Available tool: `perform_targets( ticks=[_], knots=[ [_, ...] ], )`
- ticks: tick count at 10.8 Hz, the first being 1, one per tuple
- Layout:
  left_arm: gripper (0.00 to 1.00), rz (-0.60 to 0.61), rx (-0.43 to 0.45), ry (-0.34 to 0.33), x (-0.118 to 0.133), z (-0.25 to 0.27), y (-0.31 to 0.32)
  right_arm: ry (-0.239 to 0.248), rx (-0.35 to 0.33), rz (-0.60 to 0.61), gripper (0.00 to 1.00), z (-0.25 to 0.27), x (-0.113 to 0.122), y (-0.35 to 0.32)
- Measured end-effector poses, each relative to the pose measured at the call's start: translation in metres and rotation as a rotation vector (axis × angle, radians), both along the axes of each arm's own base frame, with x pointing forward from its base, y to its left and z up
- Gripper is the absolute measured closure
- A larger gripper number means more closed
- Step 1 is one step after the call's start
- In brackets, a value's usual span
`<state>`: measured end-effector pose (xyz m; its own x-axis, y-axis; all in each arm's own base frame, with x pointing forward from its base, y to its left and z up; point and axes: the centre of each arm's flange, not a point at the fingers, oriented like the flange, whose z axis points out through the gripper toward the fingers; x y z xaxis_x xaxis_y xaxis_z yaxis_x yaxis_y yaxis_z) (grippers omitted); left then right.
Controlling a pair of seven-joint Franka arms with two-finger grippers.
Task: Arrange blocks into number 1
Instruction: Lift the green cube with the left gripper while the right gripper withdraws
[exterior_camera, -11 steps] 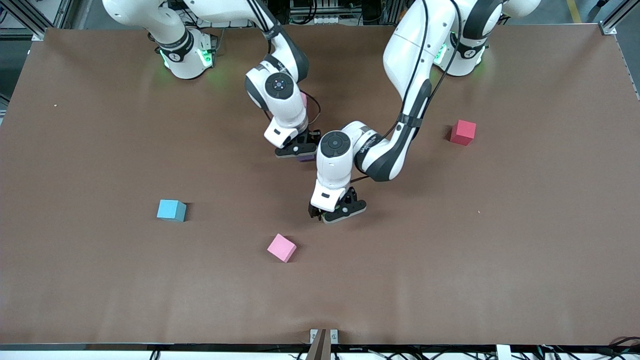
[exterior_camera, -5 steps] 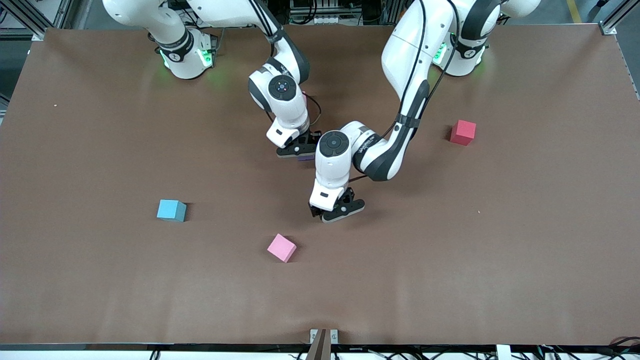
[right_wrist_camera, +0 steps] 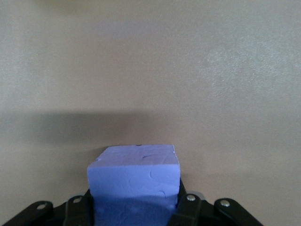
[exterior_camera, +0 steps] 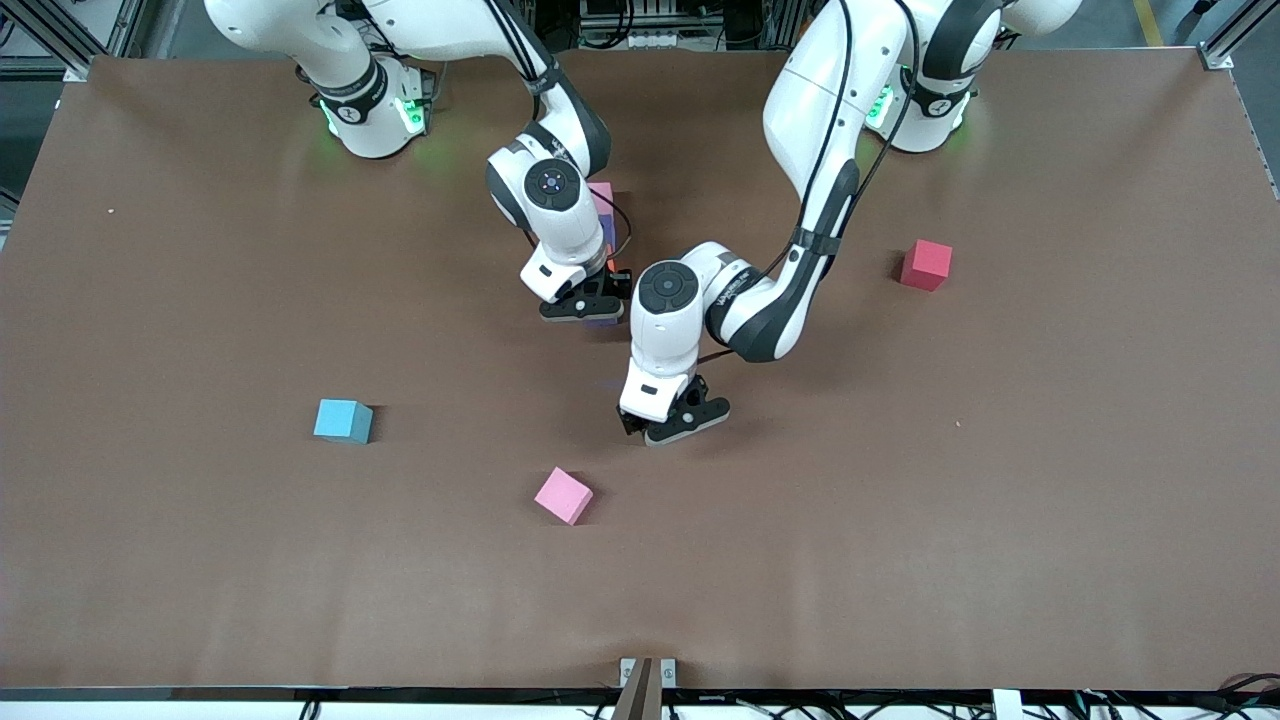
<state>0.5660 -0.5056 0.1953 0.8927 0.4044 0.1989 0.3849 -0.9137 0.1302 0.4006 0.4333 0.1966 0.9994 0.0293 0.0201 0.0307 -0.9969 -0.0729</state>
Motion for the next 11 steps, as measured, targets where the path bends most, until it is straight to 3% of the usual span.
perform_targets(
  ticks=[2, 5, 9, 11],
  knots=[
    [0.38, -0.013, -0.002, 0.001, -0.006, 0.001, -0.008, 0.000, 0.001, 0.000, 0.34, 0.000, 0.000, 0.000],
    [0.38, -0.031, -0.006, -0.002, -0.015, 0.003, -0.018, -0.012, 0.024, -0.051, 0.01, 0.020, 0.019, -0.022],
    [0.38, -0.048, -0.022, 0.007, -0.025, 0.007, -0.031, 0.012, 0.060, -0.146, 0.00, 0.099, 0.062, -0.097],
    [0.38, -0.070, -0.024, 0.017, -0.033, 0.007, -0.038, 0.001, 0.082, -0.177, 0.00, 0.136, 0.090, -0.151]
  ],
)
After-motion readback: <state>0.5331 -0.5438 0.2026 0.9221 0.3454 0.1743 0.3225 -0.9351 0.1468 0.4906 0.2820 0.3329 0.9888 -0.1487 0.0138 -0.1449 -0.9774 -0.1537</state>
